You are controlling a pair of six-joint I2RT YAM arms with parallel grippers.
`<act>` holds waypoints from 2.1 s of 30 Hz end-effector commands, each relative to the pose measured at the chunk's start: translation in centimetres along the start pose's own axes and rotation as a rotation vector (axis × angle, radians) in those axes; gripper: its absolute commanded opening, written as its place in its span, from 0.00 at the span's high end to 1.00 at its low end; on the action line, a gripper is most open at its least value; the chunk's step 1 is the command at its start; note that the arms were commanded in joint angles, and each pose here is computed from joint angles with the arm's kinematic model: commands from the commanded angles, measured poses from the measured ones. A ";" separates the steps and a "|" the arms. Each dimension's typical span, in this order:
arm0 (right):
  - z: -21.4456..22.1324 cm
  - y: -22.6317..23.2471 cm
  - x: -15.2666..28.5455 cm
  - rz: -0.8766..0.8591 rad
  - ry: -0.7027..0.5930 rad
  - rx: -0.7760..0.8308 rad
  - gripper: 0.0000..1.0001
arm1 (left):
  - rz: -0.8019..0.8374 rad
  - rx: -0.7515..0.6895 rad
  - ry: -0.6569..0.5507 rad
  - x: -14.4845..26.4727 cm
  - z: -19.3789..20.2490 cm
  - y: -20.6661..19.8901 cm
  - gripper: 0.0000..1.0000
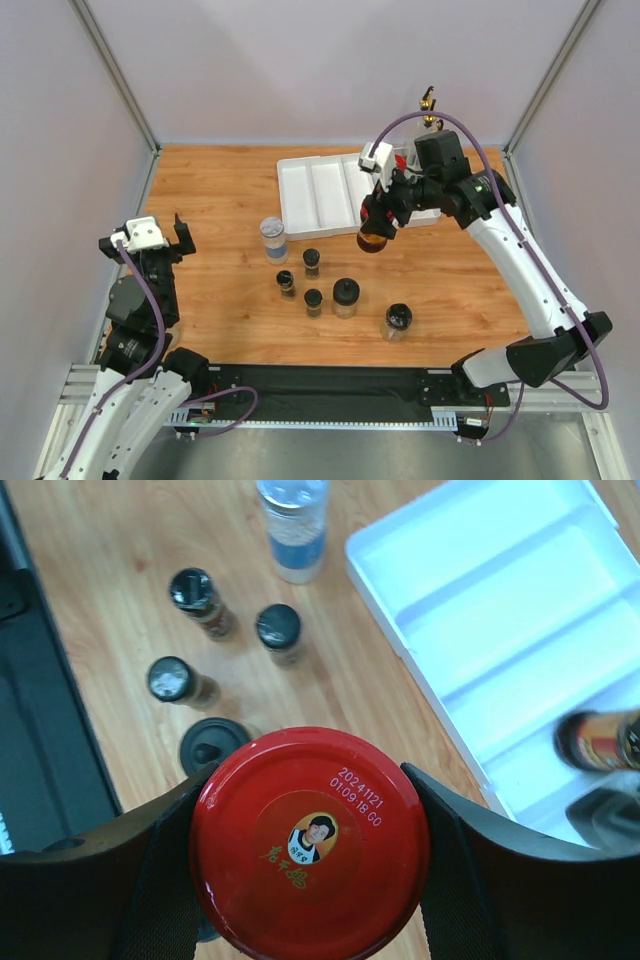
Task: Organize the condiment bottles
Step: Place the bottle in the storage box.
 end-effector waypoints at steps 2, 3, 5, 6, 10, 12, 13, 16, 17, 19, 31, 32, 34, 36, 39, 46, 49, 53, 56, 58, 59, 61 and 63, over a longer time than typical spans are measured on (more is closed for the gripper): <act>-1.7 -3.2 2.8 0.192 -0.166 0.024 1.00 | 0.015 0.001 -0.001 -0.1 -0.3 -0.1 0.00; -1.3 -3.7 2.7 0.208 -0.168 0.014 1.00 | 0.018 0.002 -0.001 -0.2 -0.3 -0.2 0.00; -0.6 -4.9 2.8 0.250 -0.158 -0.003 1.00 | 0.024 0.002 -0.001 -0.2 -0.3 -0.3 0.00; -0.5 -5.5 2.8 0.268 -0.165 -0.003 1.00 | 0.026 0.001 0.002 -0.2 -0.2 -0.4 0.00; 1.0 -8.2 2.3 0.359 -0.147 -0.038 1.00 | 0.032 0.001 0.005 -0.2 -0.2 -0.4 0.00; 1.7 -9.9 2.2 0.404 -0.150 -0.055 1.00 | 0.037 0.000 0.005 -0.2 -0.2 -0.5 0.00; 1.9 -10.5 2.2 0.434 -0.146 -0.060 1.00 | 0.038 0.002 0.005 -0.2 -0.2 -0.5 0.00; 2.6 -12.4 1.4 0.498 -0.140 -0.062 1.00 | 0.044 0.003 0.005 -0.3 -0.2 -0.6 0.00; 3.0 -12.8 1.0 0.505 -0.134 -0.067 1.00 | 0.046 0.001 0.007 -0.3 -0.2 -0.6 0.00; 3.3 -13.8 0.1 0.520 -0.132 -0.073 1.00 | 0.046 0.002 0.007 -0.3 -0.2 -0.6 0.00; 5.5 -18.0 -3.8 0.610 -0.124 -0.084 1.00 | 0.055 0.002 0.005 -0.3 -0.2 -0.7 0.00; 5.6 -18.2 -4.0 0.613 -0.124 -0.085 1.00 | 0.056 0.001 0.007 -0.3 -0.1 -0.8 0.00; 6.0 -18.8 -4.6 0.624 -0.123 -0.094 1.00 | 0.055 -0.001 0.010 -0.4 -0.1 -0.8 0.00; 6.3 -19.4 -5.2 0.639 -0.130 -0.094 1.00 | 0.056 0.000 0.008 -0.4 -0.1 -0.8 0.00; 6.6 -20.1 -5.7 0.668 -0.137 -0.089 1.00 | 0.059 0.000 0.008 -0.4 -0.2 -0.8 0.00; 7.6 -21.6 -7.2 0.693 -0.119 -0.098 1.00 | 0.063 -0.004 0.012 -0.4 0.0 -1.0 0.00; 8.0 -22.0 -7.9 0.695 -0.113 -0.111 1.00 | 0.063 -0.008 0.016 -0.5 0.1 -1.0 0.00; 8.7 -22.6 -8.6 0.715 -0.107 -0.116 1.00 | 0.064 -0.011 0.016 -0.5 0.1 -1.0 0.00; 9.0 -23.2 -9.2 0.726 -0.107 -0.116 1.00 | 0.067 -0.009 0.016 -0.5 0.1 -1.1 0.00; 9.1 -23.6 -9.7 0.730 -0.111 -0.119 1.00 | 0.069 -0.010 0.016 -0.5 0.1 -1.1 0.00; 9.2 -23.8 -9.9 0.733 -0.112 -0.121 1.00 | 0.069 -0.014 0.018 -0.6 0.1 -1.1 0.00; 9.2 -24.3 -10.3 0.740 -0.115 -0.128 1.00 | 0.066 -0.013 0.017 -0.5 0.1 -1.1 0.00; 9.2 -24.6 -10.5 0.746 -0.120 -0.134 1.00 | 0.068 -0.015 0.018 -0.6 0.2 -1.1 0.00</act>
Point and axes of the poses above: each gripper's point midway between its finger pads, its own x axis back along the fingers, its own y axis along the line the jaws close on, z = x × y, the point moved 7 cm from there along x, back along the fingers
